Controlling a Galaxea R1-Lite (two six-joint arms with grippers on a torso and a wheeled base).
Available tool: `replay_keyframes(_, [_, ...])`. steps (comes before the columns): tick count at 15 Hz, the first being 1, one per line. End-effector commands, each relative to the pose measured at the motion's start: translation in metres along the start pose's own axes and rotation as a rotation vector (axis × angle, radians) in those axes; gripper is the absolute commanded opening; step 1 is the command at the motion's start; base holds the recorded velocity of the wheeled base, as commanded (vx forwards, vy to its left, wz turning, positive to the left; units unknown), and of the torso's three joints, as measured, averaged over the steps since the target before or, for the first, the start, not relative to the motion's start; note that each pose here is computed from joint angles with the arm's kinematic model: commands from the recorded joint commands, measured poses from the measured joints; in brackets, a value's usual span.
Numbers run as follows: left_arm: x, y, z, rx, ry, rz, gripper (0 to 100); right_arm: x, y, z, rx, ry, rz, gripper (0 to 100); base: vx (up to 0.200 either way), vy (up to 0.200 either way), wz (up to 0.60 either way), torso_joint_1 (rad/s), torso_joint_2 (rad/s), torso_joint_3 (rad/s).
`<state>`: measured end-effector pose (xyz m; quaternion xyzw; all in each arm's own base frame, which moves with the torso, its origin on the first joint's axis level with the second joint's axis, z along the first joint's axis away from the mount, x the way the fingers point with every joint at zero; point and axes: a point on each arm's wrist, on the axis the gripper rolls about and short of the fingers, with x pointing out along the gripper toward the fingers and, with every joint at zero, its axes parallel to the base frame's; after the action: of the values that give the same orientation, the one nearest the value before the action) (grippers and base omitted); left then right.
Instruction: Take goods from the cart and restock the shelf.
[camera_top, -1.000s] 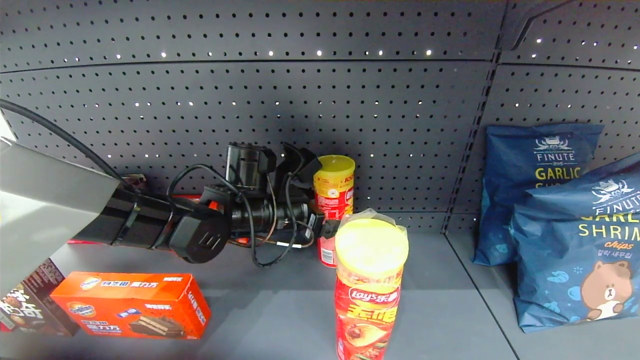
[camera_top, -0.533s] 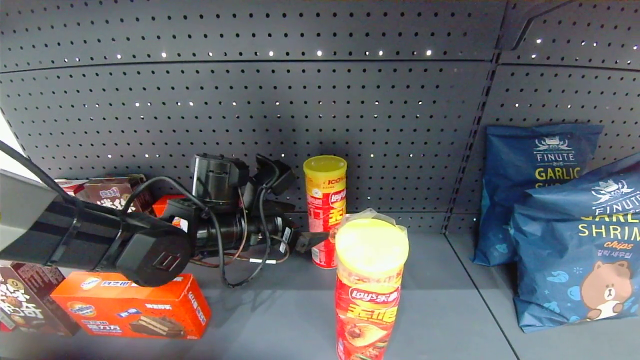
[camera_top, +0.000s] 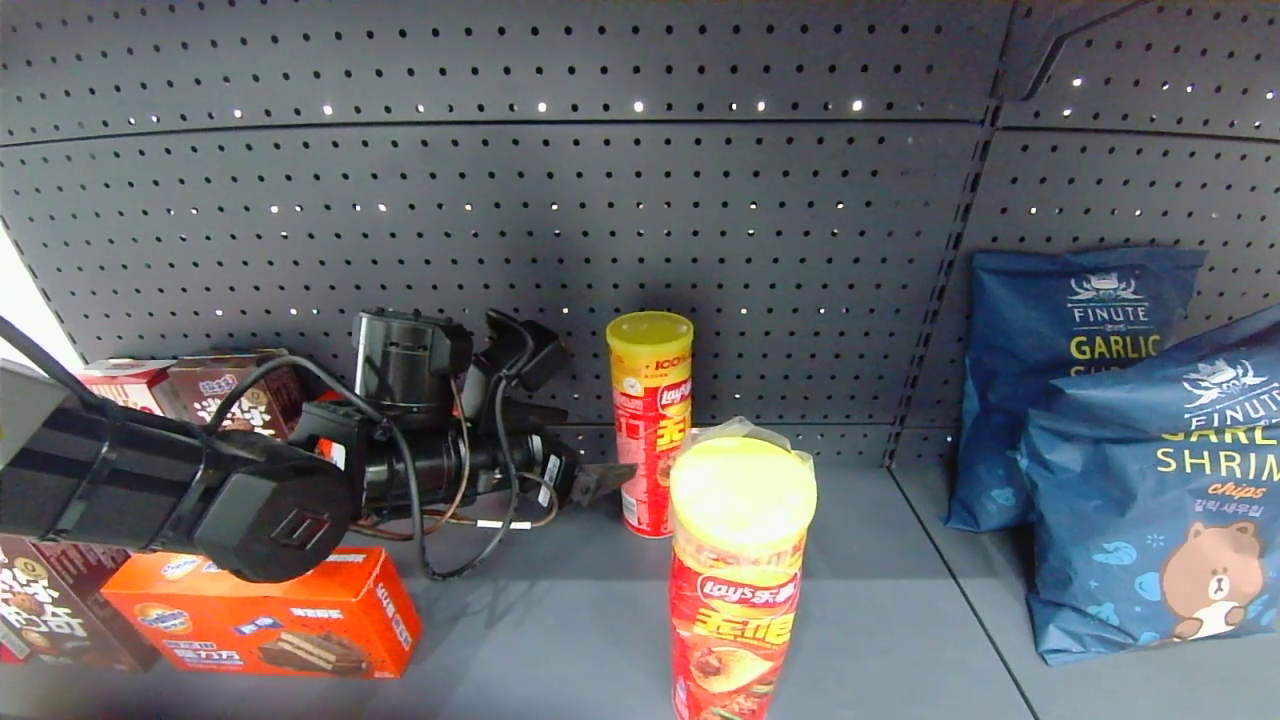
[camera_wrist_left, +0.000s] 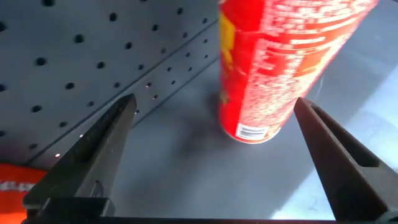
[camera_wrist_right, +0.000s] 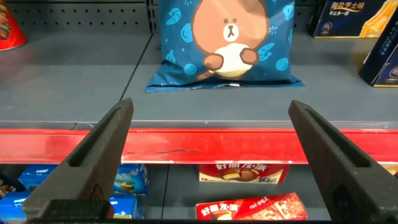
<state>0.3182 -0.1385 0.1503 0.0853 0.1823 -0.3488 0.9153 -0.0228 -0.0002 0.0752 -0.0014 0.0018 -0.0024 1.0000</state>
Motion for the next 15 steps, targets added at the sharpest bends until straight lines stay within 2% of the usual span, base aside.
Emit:
replay_keyframes(1, [-0.001, 0.003, 0.002, -0.001, -0.007, 0.008, 100, 0.000, 0.000, 0.000, 0.000, -0.001, 0.000, 100, 0.000, 0.000, 0.00, 0.000, 0.00, 0.000])
replay_keyframes(6, [-0.001, 0.001, 0.001, -0.001, -0.004, 0.003, 100, 0.000, 0.000, 0.000, 0.000, -0.001, 0.000, 100, 0.000, 0.000, 0.00, 0.000, 0.00, 0.000])
replay_keyframes(15, [-0.006, 0.019, 0.004, -0.014, -0.019, 0.073, 100, 0.000, 0.000, 0.000, 0.000, -0.001, 0.000, 100, 0.000, 0.000, 0.00, 0.000, 0.00, 0.000])
